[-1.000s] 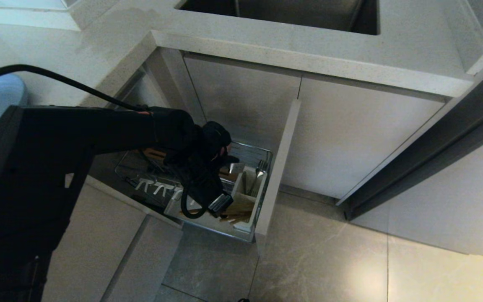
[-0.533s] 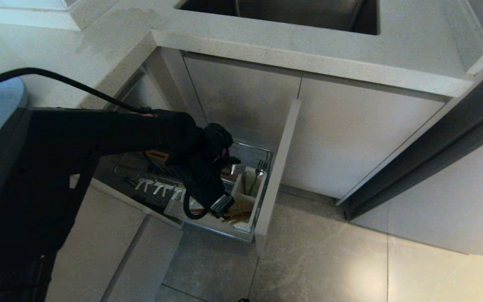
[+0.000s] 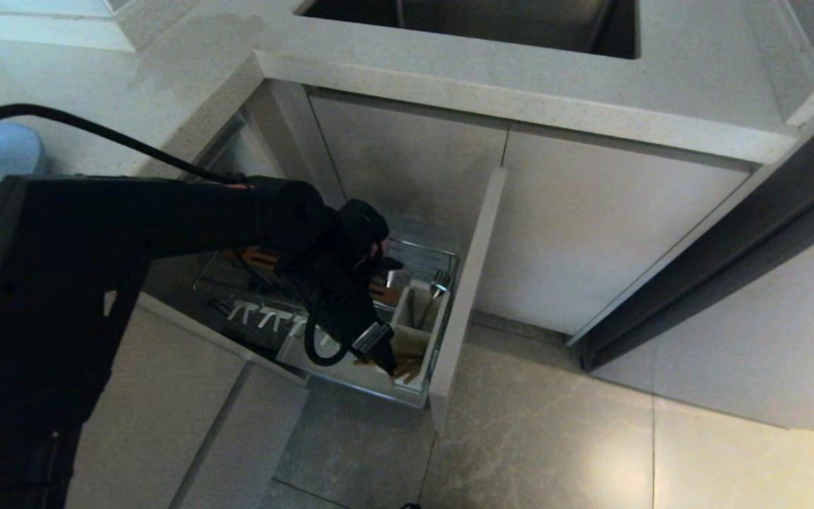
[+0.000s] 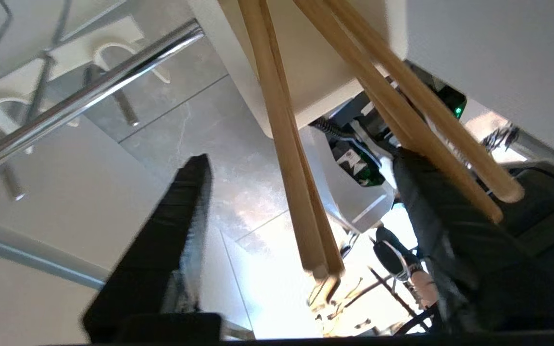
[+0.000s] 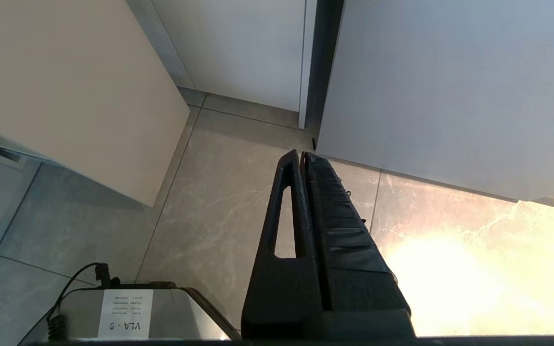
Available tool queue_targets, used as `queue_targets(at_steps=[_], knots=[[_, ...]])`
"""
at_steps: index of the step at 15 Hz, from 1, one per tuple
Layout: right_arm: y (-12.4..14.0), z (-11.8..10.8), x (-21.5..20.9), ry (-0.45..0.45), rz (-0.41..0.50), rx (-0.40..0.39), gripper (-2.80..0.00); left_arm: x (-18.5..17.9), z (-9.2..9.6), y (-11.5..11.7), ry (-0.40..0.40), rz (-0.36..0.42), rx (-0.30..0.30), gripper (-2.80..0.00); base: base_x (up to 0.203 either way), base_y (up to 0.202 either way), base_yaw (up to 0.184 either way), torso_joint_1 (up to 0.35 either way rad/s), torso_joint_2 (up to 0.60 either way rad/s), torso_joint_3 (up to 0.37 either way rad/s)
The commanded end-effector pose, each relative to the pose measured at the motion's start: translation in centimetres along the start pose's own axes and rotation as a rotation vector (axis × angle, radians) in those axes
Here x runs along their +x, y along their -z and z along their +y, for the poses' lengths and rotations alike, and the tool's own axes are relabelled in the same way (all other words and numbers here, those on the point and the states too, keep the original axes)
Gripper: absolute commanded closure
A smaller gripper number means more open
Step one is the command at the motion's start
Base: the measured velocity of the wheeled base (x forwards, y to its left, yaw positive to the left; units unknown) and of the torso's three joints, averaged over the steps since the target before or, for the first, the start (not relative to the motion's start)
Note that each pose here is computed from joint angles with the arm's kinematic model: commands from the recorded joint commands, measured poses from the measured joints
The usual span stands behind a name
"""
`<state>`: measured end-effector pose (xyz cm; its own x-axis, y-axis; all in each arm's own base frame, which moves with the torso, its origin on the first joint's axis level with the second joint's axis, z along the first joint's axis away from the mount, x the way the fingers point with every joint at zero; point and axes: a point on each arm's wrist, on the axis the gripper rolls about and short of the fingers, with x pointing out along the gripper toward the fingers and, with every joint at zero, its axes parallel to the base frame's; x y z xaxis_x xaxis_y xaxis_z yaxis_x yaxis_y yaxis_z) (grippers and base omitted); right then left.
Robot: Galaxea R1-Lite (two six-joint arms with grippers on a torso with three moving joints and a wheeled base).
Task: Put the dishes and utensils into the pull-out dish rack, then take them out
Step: Pick up the chopsticks and place it in the cupboard, then pick up the spoon and place it in the cupboard
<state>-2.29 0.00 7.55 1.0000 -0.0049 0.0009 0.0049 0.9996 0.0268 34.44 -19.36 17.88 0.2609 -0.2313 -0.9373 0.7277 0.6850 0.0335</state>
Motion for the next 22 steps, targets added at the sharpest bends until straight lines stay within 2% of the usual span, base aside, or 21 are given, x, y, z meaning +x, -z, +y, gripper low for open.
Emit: queue_targets(at_steps=[1,3,5,6,8,10,15,19,22], knots=[[0.0,0.0,0.0,-0.001,-0.001,0.001,0.0,-1.9,-0.2,0.2,-0.011,-0.037,-0.008,-2.8,0.0,0.0,0.0,0.0,0.0,0.0],[0.0,0.0,0.0,0.0,-0.001,0.001,0.0,-3.6,-0.4,0.4,-0.032,-0.07,-0.025,-2.8,0.0,0.0,0.0,0.0,0.0,0.0],[0.0,0.0,0.0,0.0,-0.001,-0.001,0.0,-5.6,-0.5,0.9,-0.109,-0.089,-0.03,-2.8,0.0,0.0,0.0,0.0,0.0,0.0],[0.0,0.0,0.0,0.0,-0.001,0.001,0.0,-6.6,-0.6,1.1,-0.148,-0.102,-0.032,0.0,0.0,0.0,0.0,0.0,0.0,0.0],[0.0,0.0,0.0,0.0,-0.001,0.001,0.0,-8.8,-0.8,1.6,-0.207,-0.14,-0.036,0.0,0.0,0.0,0.0,0.0,0.0,0.0],[0.0,0.0,0.0,0.0,-0.001,-0.001,0.0,-10.7,-1.1,2.2,-0.256,-0.177,-0.07,0.0,0.0,0.0,0.0,0.0,0.0,0.0],[0.0,0.0,0.0,0.0,-0.001,0.001,0.0,-17.4,-3.1,4.8,-0.286,-0.346,-0.133,0.0,0.0,0.0,0.0,0.0,0.0,0.0],[0.0,0.0,0.0,0.0,-0.001,-0.001,0.0,-23.9,-5.5,9.0,-0.291,-0.522,-0.149,0.0,0.0,0.0,0.0,0.0,0.0,0.0],[0.0,0.0,0.0,0.0,-0.001,0.0,0.0,-28.3,-6.1,13.1,-0.334,-0.665,-0.212,0.0,0.0,0.0,0.0,0.0,0.0,0.0]])
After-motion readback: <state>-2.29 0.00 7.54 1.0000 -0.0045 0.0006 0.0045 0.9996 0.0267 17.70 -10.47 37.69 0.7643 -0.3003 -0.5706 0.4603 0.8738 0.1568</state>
